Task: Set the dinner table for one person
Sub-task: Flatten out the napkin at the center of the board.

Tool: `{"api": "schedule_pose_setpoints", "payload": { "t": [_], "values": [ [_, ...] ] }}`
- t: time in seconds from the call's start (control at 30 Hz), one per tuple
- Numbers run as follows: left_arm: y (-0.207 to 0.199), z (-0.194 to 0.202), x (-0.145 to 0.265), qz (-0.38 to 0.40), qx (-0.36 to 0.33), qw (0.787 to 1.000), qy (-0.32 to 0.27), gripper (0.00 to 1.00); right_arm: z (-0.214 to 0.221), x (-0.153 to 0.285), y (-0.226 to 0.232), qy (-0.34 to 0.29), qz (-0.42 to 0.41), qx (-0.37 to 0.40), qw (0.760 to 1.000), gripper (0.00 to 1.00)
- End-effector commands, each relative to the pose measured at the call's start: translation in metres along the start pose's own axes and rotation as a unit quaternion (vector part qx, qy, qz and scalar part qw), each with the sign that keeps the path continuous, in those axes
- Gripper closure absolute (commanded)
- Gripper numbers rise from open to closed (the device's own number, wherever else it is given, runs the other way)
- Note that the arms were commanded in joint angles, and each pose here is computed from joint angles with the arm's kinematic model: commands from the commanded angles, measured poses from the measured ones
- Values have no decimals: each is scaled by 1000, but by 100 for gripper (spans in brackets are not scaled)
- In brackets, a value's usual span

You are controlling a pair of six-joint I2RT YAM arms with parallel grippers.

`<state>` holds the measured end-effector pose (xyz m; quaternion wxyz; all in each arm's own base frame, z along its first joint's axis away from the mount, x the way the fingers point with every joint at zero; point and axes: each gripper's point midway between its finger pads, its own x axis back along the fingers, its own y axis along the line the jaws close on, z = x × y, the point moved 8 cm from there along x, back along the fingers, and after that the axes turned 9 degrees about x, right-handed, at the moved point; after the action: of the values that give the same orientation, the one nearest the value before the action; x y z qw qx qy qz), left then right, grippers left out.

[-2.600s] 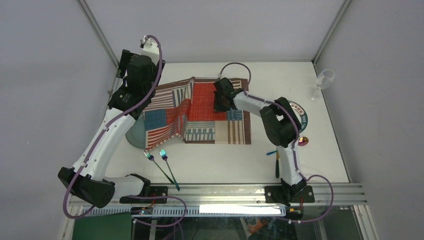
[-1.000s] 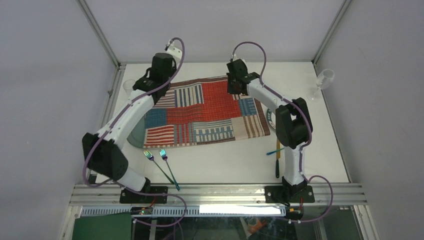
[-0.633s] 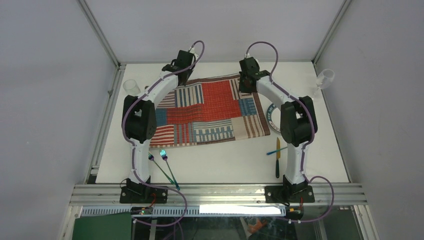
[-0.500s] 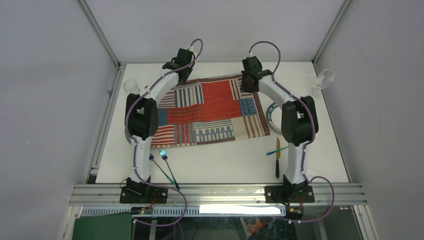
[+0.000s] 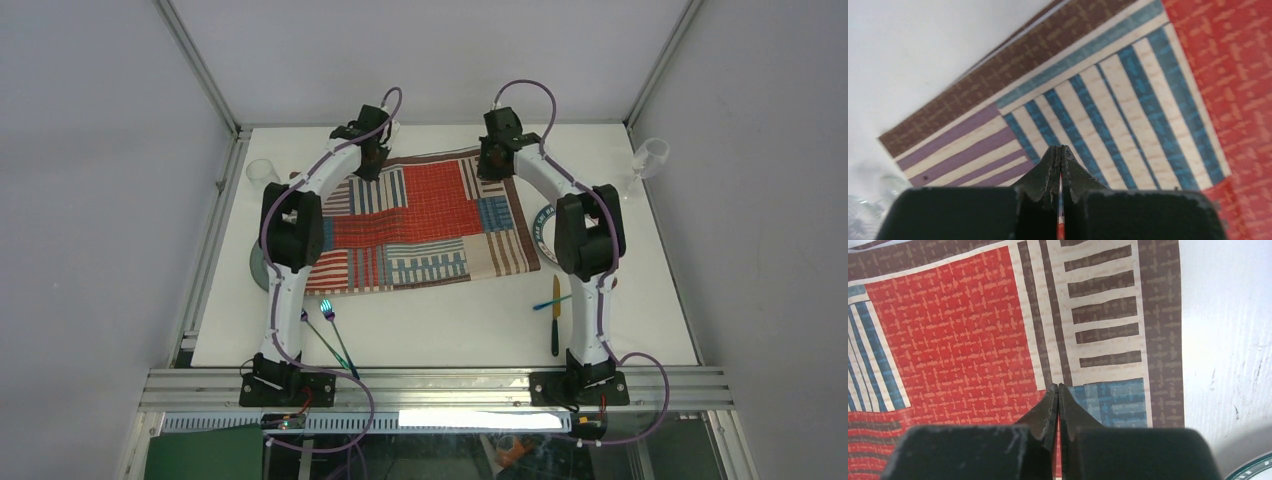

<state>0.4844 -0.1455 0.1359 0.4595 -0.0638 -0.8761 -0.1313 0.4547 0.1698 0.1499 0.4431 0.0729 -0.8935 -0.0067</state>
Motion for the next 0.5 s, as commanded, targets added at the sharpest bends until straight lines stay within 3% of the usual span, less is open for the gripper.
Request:
{"api": "schedule_pose_setpoints", "payload": {
  "t": [0.0, 0.17, 0.47],
  "values": [
    [-9, -1, 6, 71, 65, 995, -6, 100, -6, 1, 1, -16, -11, 3, 1000, 100],
    [-14, 13, -4, 101, 132, 986, -26, 100, -2, -3, -2, -12, -11, 2, 1000, 100],
    [-16, 16, -37, 92, 139, 986, -5, 100, 0, -15, -12, -1, -2, -2, 1000, 100]
  ]
}}
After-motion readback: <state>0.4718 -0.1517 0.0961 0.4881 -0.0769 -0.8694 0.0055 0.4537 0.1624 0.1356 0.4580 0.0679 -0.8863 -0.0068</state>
